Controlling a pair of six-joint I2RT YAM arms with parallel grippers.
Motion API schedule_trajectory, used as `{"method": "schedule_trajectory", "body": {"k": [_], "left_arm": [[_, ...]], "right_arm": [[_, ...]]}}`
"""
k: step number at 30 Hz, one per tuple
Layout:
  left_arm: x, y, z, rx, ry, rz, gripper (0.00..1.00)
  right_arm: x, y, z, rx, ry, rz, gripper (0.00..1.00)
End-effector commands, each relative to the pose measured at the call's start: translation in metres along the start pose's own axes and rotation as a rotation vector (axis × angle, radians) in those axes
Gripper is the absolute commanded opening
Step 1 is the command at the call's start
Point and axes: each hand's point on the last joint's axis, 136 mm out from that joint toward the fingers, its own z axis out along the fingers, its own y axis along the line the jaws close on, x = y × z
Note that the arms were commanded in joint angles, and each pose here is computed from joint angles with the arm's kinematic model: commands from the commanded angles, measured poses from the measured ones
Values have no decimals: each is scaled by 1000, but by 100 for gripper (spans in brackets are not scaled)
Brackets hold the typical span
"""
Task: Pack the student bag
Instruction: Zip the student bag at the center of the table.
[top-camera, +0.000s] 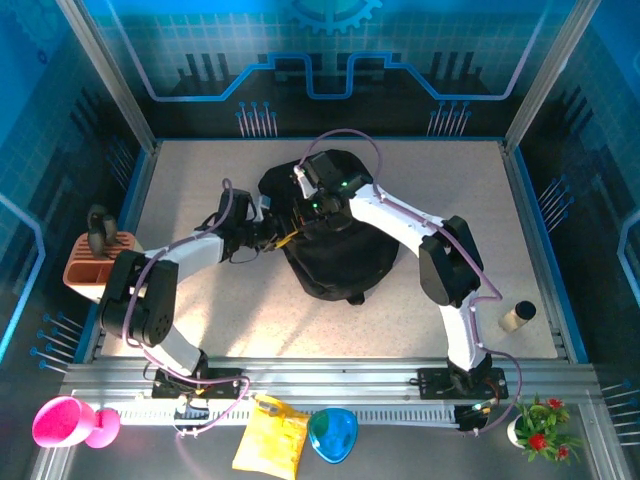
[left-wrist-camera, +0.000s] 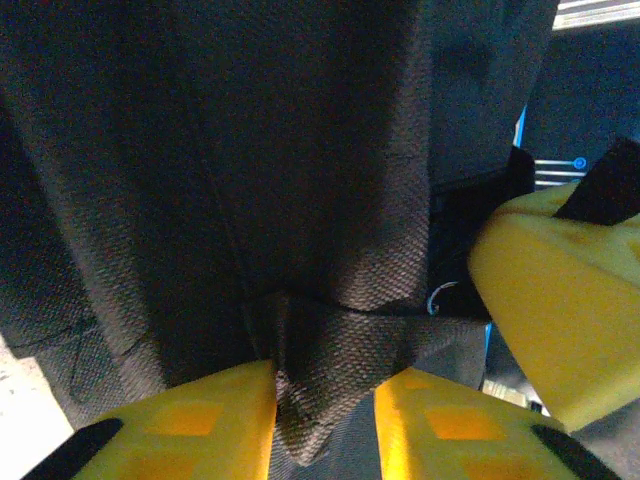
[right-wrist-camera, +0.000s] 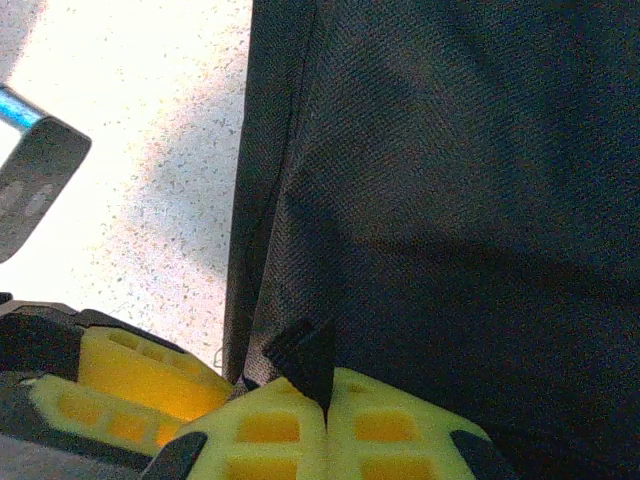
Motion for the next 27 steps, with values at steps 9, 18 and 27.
{"method": "schedule_trajectory", "body": {"k": [9, 18, 27], "left_arm": [[-13, 11, -7, -111, -68, 36, 0], [-12, 22, -16, -167, -72, 42, 0], [-22, 16, -12, -173, -71, 53, 0]], "right_arm": [[-11, -74, -28, 304, -69, 26, 0], [-4, -172, -55, 579, -78, 173, 0], [5, -202, -74, 682, -75, 271, 0]]}}
